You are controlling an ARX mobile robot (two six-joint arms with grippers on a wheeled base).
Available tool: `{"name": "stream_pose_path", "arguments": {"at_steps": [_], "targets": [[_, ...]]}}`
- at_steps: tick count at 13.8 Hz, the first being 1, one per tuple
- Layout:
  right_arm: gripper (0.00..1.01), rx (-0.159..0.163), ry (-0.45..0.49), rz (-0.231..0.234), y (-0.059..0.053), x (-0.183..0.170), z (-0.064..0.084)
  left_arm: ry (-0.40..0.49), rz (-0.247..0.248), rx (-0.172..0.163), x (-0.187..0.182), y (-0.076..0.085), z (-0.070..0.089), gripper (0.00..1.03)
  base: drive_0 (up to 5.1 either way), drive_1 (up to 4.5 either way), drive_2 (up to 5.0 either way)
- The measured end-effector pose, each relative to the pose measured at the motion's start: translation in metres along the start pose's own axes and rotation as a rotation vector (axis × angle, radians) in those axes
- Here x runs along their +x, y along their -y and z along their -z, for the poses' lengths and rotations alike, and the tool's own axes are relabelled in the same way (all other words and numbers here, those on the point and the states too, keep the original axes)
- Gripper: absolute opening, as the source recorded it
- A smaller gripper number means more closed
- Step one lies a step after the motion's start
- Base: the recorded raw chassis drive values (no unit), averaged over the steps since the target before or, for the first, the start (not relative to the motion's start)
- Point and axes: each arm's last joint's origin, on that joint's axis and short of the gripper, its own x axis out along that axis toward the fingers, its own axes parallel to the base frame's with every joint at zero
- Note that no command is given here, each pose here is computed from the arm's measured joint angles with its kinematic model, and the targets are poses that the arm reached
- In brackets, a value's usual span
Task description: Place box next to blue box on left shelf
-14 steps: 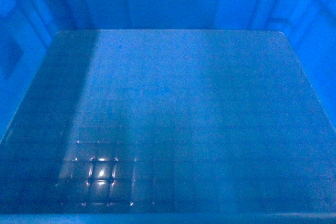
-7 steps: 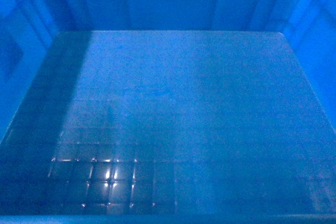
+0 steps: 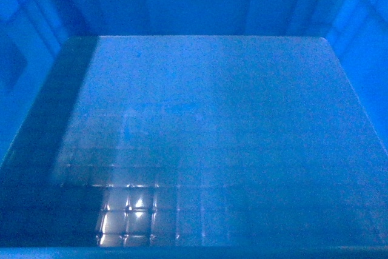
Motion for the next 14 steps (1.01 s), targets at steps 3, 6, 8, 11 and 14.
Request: {"name": "stream_pose_path", "arguments": {"at_steps": [3, 6, 8, 11, 14], "targets": [[0.13, 0.000, -0.003, 0.000, -0.0002, 0.0005, 0.0002, -0.001, -0.003, 0.002, -0.0001, -0.0002, 0.0002, 0.12, -5.0, 2.37, 2.4], [0.13, 0.000, -0.003, 0.000, -0.0003, 0.0006, 0.0002, -0.002, -0.003, 0.003, -0.0001, -0.0002, 0.0002, 0.12, -5.0, 2.37, 2.4], [0.13, 0.000, -0.003, 0.000, -0.0003, 0.0006, 0.0002, -0.002, -0.003, 0.003, -0.0001, -0.0002, 0.0002, 0.12, -5.1, 2.34, 2.3], [0.13, 0.001, -0.001, -0.001, -0.0001, 0.0002, 0.0001, -0.001, -0.003, 0.001, -0.0001, -0.0002, 0.0002, 0.12, -5.1, 2.39, 2.4], [0.13, 0.000, -0.005, -0.001, -0.0003, 0.0007, 0.0004, -0.002, -0.003, 0.003, -0.0001, -0.0002, 0.0003, 0.12, -5.1, 2.40, 2.4]]}}
